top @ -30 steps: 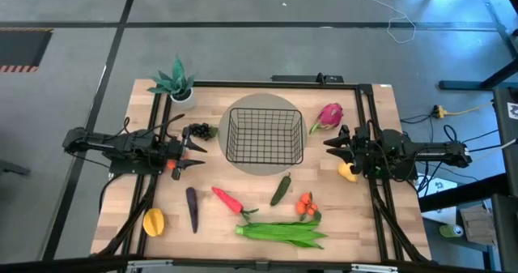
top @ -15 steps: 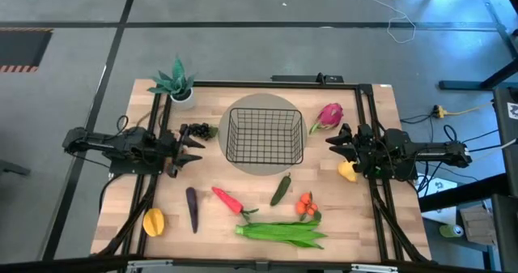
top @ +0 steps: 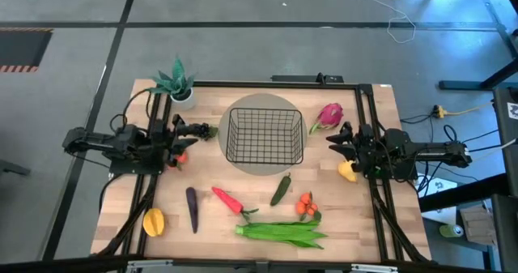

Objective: Build produce basket
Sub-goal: Put the grapes into the black wire basket

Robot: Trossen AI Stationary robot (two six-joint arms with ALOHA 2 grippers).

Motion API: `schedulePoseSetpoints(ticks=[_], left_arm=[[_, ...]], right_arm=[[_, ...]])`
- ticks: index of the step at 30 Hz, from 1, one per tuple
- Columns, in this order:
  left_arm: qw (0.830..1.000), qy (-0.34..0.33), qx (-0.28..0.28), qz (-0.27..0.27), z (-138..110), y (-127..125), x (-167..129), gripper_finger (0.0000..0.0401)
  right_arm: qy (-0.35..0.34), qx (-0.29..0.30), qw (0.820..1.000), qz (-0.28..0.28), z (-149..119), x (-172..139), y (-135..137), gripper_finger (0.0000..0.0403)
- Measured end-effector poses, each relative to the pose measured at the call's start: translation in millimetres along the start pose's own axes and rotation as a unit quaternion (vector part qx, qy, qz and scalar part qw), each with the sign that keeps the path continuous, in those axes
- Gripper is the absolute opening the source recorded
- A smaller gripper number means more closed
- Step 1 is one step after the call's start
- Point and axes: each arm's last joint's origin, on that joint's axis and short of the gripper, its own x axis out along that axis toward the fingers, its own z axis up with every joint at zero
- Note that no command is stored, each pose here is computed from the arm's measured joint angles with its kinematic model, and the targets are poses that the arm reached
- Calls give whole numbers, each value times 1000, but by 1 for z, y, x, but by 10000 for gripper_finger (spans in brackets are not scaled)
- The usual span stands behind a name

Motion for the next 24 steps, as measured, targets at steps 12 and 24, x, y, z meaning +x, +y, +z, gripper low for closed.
schedulePoseSetpoints(ticks=[12,24], left_arm=[[953,206,129,179,40,-3,10,172],[839,441,140,285,25,-1,49,172]], right_arm=[[-46,-4,993,-113,3,-1,-7,171],[-62,-4,986,-153,4,-2,-9,171]])
